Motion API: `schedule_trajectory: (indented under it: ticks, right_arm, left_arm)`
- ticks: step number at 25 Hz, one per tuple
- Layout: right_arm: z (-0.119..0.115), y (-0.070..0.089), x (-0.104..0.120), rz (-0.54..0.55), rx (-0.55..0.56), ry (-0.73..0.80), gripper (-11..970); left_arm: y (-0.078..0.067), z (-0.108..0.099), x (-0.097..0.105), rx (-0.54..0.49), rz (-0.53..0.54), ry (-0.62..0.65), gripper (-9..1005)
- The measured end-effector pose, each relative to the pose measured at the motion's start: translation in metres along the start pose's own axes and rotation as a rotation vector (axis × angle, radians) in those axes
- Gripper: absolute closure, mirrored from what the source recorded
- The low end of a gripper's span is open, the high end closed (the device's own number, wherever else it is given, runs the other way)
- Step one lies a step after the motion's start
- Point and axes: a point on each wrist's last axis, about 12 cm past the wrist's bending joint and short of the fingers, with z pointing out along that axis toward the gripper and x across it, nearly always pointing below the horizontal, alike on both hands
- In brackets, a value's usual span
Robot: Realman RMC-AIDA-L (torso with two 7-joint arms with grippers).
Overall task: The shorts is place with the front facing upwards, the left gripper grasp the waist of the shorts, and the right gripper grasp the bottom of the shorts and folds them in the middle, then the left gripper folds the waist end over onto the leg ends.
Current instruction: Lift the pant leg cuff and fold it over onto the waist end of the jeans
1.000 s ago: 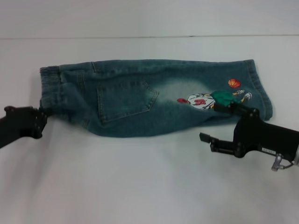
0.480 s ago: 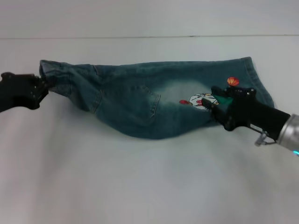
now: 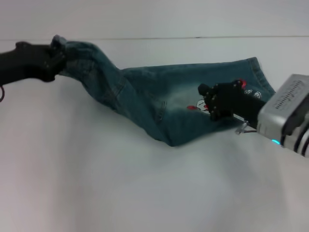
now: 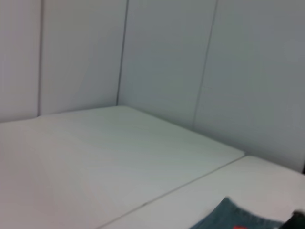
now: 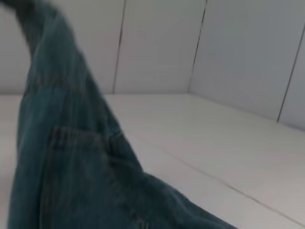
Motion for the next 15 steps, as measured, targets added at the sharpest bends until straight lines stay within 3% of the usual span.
schedule_trajectory:
  ticks: [4, 9, 15]
  right_arm:
    - [0.010, 0.006, -0.003, -0.010, -0.020, 0.016, 960]
    - [0.025, 0.015, -0.006, -0.019, -0.062, 0.065, 960]
    - [0.046, 0.037, -0.016, -0.083, -0.165, 0.109, 960]
  left_arm:
    - [-0.003, 0.003, -0.021, 0.026, 0.001, -0.012, 955]
    - [-0.007, 0.011, -0.041, 0.067, 0.011, -0.004, 957]
    - [-0.014, 0.021, -0.058, 0.109, 0.021, -0.018, 953]
